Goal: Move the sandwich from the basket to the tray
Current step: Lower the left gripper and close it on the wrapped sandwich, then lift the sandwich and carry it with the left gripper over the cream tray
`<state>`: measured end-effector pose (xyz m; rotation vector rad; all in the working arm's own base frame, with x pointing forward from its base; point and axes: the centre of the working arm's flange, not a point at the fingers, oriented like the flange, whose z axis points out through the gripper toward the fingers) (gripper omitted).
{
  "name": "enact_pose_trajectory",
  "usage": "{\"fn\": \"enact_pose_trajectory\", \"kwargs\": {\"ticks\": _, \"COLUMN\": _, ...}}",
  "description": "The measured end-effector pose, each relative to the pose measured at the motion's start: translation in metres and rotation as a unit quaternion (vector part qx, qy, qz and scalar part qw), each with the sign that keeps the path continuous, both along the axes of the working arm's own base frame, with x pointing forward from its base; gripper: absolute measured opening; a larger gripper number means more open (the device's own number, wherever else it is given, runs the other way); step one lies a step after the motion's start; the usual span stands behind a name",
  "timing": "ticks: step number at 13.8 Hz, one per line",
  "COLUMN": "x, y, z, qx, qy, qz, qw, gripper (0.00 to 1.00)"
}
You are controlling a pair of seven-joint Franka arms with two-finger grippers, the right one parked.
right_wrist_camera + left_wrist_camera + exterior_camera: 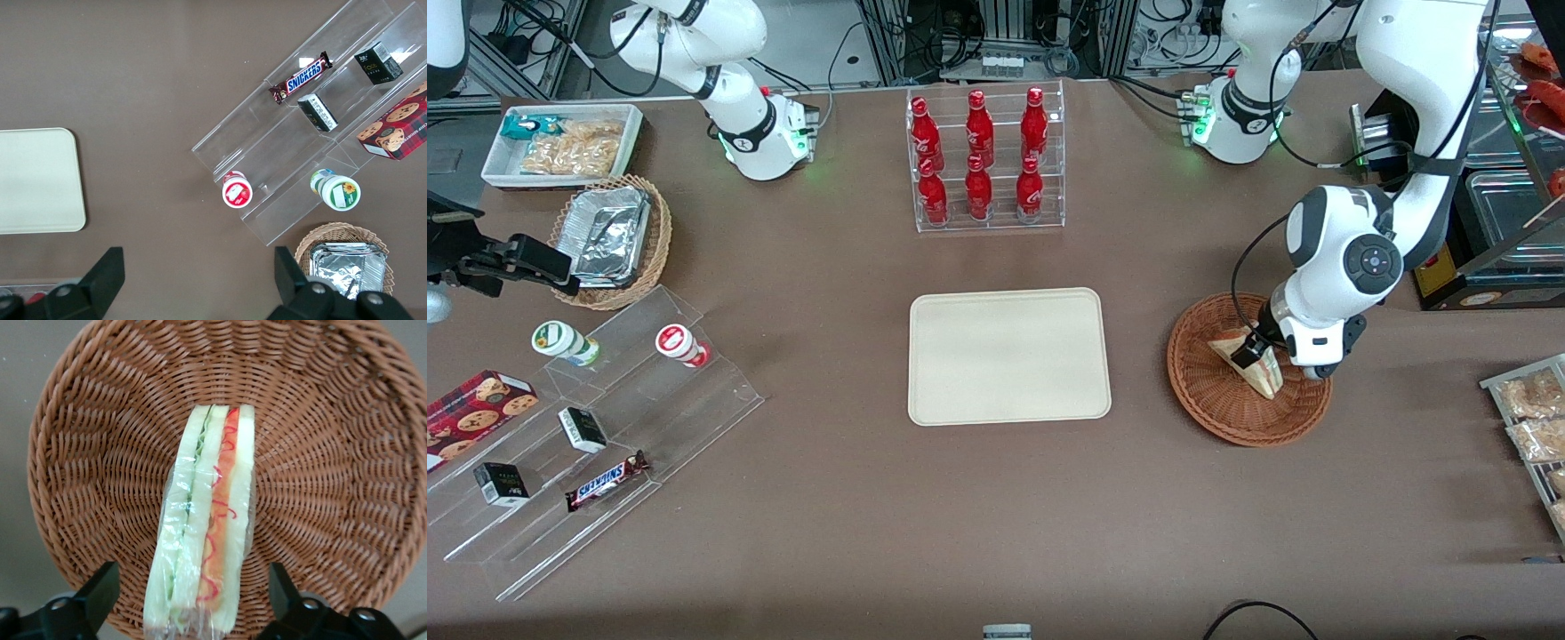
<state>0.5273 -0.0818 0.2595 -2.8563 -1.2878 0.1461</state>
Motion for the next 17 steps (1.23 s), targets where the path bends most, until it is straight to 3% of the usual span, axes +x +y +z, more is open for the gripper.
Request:
{"fn": "enact_pose_trajectory", "kwargs": {"ticks": 4, "x": 0.000, "y": -0.001, "z": -0.007, "qx": 0.001, "qy": 0.006, "qz": 0.012, "qw": 0.9999, "gripper": 0.47}}
{"fn": "enact_pose_trajectory", "kwargs": {"ticks": 7, "x": 0.010, "y": -0.003, "z": 0.007, "qx": 0.001, "qy": 0.010, "qz": 0.005, "qw": 0.9999, "gripper": 0.20}}
{"fn": "enact_pose_trajectory", "kwargs": {"ticks": 9, "x": 0.026, "y": -0.005, "z": 0.034, "qx": 0.001, "qy": 0.023, "qz": -0.027, "qw": 0.9994, "gripper": 0.19}}
{"fn": "enact_pose_trajectory", "kwargs": {"ticks": 11, "x": 0.042, "y": -0.017, "z": 0.068, "qx": 0.003, "qy": 0.026, "qz": -0.111, "qw": 0.9935, "gripper": 0.15}}
{"fn": "enact_pose_trajectory", "kwargs": {"ticks": 14, "x": 0.051, "y": -0.062, "z": 0.089, "qx": -0.005, "qy": 0.012, "qz": -0.247, "qw": 0.9690, "gripper": 0.14}}
{"fn": "enact_pose_trajectory", "kwargs": {"ticks": 17, "x": 0.057, "y": -0.140, "z": 0.081, "qx": -0.016, "qy": 0.012, "qz": -0.318, "qw": 0.9480, "gripper": 0.14}}
